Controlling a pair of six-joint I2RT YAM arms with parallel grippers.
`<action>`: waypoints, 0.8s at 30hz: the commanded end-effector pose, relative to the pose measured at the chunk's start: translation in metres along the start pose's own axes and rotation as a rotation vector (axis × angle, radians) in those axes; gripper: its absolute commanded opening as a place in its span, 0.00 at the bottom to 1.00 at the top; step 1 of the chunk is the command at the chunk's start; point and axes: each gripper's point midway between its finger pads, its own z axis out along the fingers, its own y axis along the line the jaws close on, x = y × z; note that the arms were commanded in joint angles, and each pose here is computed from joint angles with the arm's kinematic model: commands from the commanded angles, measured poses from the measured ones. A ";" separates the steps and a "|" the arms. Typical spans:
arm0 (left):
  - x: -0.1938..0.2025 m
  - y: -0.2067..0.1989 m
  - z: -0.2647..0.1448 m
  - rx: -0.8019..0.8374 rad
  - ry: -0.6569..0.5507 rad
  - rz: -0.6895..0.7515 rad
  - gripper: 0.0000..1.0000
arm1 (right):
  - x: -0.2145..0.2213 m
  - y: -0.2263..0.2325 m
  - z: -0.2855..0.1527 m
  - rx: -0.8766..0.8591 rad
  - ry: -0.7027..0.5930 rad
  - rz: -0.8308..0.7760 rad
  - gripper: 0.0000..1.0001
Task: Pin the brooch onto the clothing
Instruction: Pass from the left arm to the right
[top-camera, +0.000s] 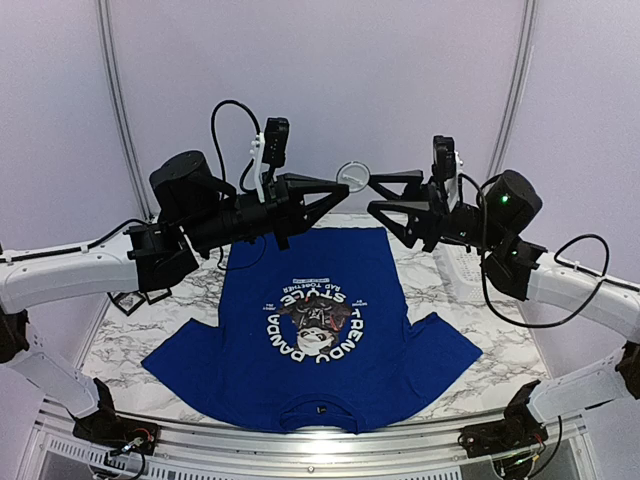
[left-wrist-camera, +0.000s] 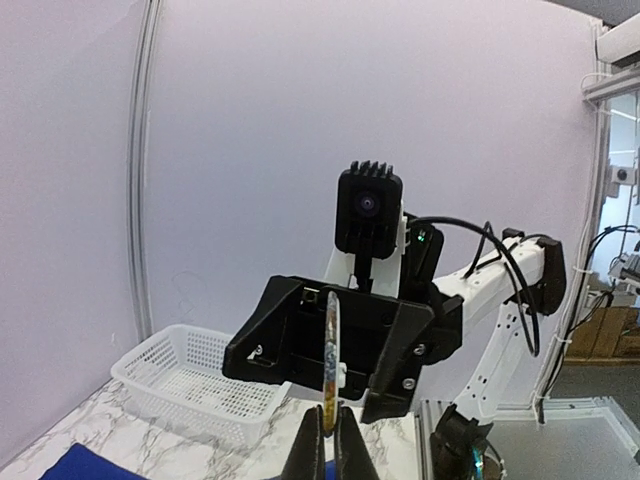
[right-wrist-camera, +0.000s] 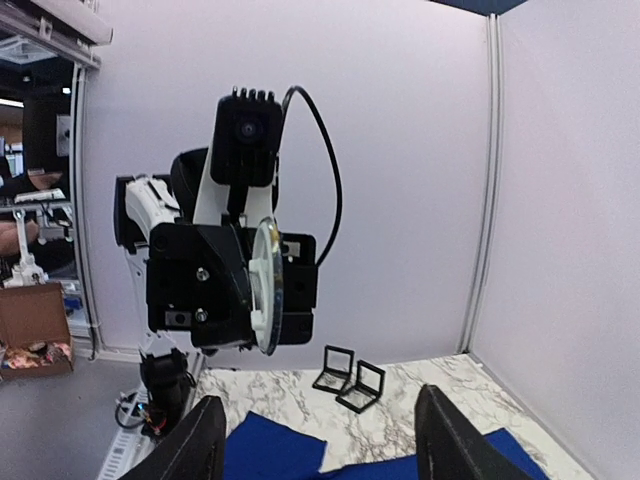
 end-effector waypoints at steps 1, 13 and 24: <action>-0.019 -0.012 0.007 0.079 -0.106 -0.049 0.00 | -0.041 0.023 0.005 -0.104 -0.146 -0.015 0.52; -0.019 -0.016 0.008 0.095 -0.114 -0.046 0.00 | -0.041 0.037 0.027 -0.159 -0.131 -0.048 0.17; -0.021 -0.020 0.005 0.111 -0.117 -0.027 0.00 | -0.036 0.035 0.028 -0.151 -0.089 -0.063 0.00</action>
